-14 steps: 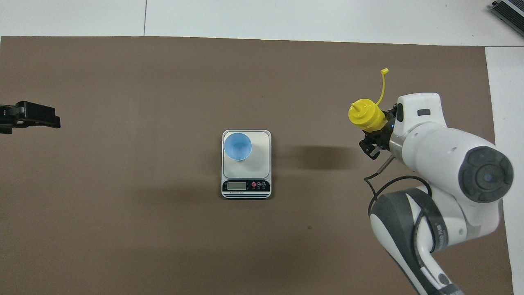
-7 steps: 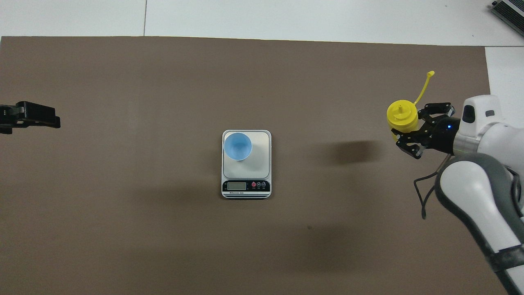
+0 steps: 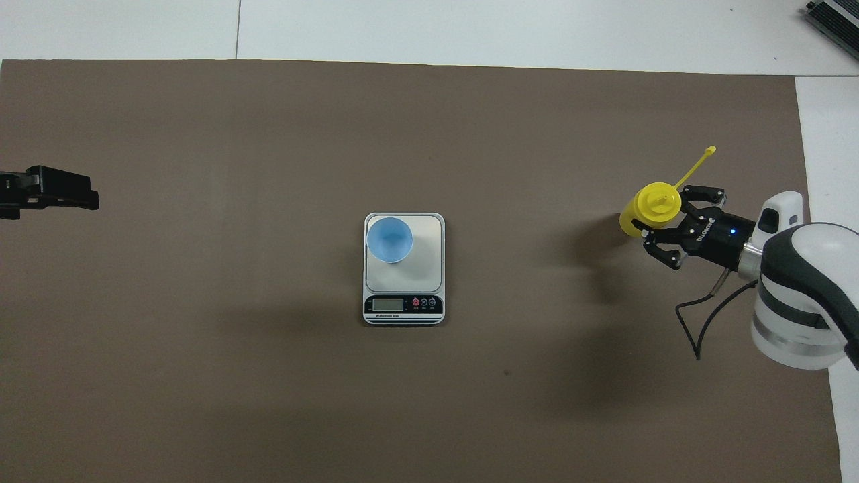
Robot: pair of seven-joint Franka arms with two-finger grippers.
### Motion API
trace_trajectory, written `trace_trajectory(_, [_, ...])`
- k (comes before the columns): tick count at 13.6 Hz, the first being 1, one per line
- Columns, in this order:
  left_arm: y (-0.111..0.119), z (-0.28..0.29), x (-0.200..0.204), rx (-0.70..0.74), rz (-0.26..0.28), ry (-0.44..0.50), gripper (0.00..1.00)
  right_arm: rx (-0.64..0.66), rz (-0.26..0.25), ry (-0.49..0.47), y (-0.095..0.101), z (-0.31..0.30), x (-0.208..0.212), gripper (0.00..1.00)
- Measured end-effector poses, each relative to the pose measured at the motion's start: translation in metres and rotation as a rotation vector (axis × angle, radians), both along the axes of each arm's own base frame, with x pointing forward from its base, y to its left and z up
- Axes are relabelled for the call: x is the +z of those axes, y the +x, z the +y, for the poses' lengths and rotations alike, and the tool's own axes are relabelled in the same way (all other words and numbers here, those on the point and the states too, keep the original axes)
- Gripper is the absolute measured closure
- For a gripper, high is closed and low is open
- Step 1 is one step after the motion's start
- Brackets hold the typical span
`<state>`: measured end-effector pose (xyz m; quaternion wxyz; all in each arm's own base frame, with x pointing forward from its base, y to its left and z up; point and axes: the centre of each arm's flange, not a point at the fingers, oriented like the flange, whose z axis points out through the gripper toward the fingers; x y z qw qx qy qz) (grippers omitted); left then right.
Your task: Pour seasoning into cup on scale with both arms
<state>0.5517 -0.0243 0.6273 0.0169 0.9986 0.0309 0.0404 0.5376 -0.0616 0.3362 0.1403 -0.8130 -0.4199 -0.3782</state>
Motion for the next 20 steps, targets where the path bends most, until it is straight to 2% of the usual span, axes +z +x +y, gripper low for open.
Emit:
trace_trajectory(4, [0.000, 0.000, 0.000, 0.000, 0.000, 0.000, 0.00, -0.048, -0.016, 0.116, -0.016, 0.010, -0.031, 0.43])
trace_trajectory(7, [0.000, 0.000, 0.000, 0.000, 0.000, 0.000, 0.00, -0.051, -0.015, 0.137, -0.021, 0.014, -0.036, 0.42])
trace_trajectory(8, [0.000, 0.000, 0.000, 0.000, 0.000, 0.000, 0.00, -0.041, -0.024, 0.131, -0.021, 0.015, -0.036, 0.35])
trace_trajectory(11, [0.000, 0.000, 0.000, 0.000, 0.000, 0.000, 0.00, -0.021, -0.052, 0.116, -0.020, 0.015, -0.034, 0.00])
trace_trajectory(16, [0.000, 0.000, 0.000, 0.000, 0.000, 0.000, 0.00, -0.031, -0.068, 0.104, -0.021, 0.003, -0.032, 0.00])
trace_trajectory(20, [0.000, 0.000, 0.000, 0.000, 0.000, 0.000, 0.00, 0.014, -0.084, 0.013, -0.025, -0.029, -0.029, 0.00])
